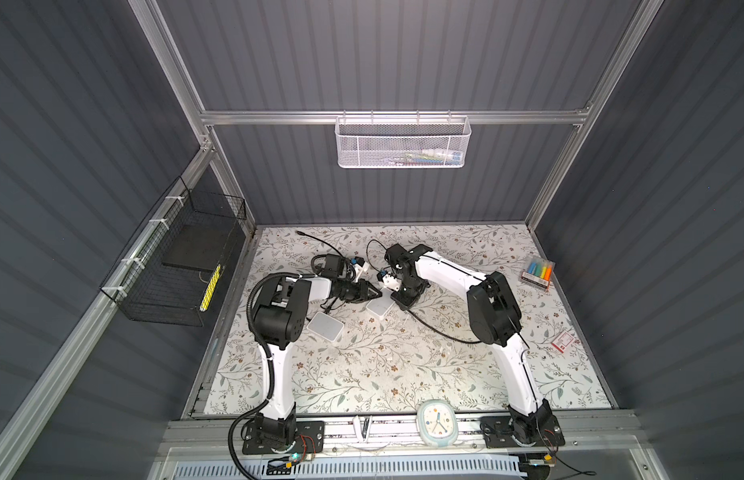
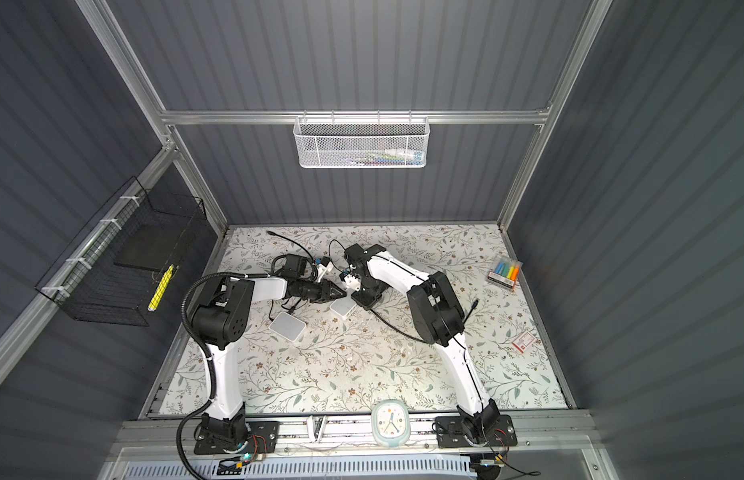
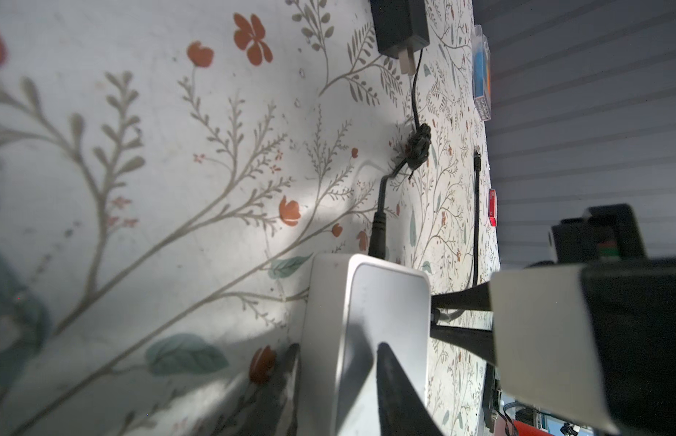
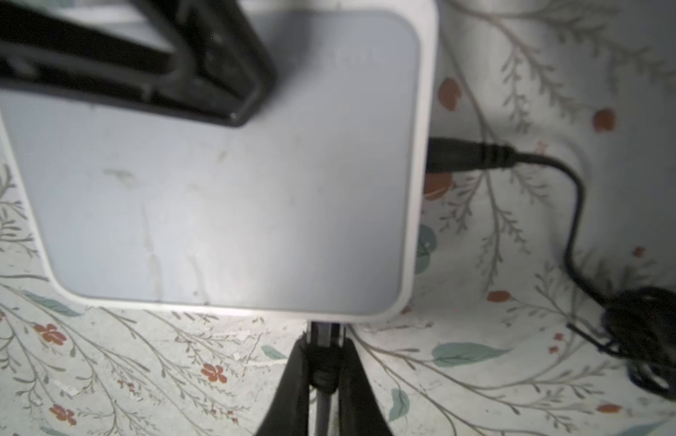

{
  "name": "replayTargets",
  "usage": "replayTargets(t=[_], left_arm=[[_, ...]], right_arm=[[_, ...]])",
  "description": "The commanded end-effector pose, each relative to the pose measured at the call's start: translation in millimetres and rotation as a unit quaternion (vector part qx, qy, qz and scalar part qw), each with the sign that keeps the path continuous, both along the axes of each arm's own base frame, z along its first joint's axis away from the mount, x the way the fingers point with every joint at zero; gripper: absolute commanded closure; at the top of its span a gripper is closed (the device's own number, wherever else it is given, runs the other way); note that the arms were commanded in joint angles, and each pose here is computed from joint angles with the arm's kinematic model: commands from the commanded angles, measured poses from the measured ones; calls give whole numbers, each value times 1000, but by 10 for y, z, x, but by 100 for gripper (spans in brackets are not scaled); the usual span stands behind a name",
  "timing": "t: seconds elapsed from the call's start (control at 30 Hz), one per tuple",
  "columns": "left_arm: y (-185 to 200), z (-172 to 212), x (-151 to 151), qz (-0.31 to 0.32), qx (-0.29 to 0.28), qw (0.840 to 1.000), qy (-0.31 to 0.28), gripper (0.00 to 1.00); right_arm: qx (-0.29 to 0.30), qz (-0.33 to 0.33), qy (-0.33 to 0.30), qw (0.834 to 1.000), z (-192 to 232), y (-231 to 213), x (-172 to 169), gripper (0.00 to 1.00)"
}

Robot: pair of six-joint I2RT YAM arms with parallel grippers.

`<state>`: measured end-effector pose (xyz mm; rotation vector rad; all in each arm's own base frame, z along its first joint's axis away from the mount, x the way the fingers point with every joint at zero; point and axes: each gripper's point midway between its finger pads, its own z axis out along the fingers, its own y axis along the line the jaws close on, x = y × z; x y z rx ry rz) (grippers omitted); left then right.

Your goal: Insert the plug into the switch port

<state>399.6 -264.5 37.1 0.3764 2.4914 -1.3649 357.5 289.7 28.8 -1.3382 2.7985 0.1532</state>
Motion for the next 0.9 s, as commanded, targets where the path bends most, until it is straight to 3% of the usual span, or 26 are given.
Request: replayTargets(t=[0.0, 0.87], left_arm=[[14, -71, -90, -6, 0, 1000, 15, 66], [-161, -94, -268, -44, 5, 999, -4, 65]], right_arm=[[-8, -5, 11, 1000, -82, 15, -12, 100], [-2, -14, 13, 1000, -114, 146, 49, 100]])
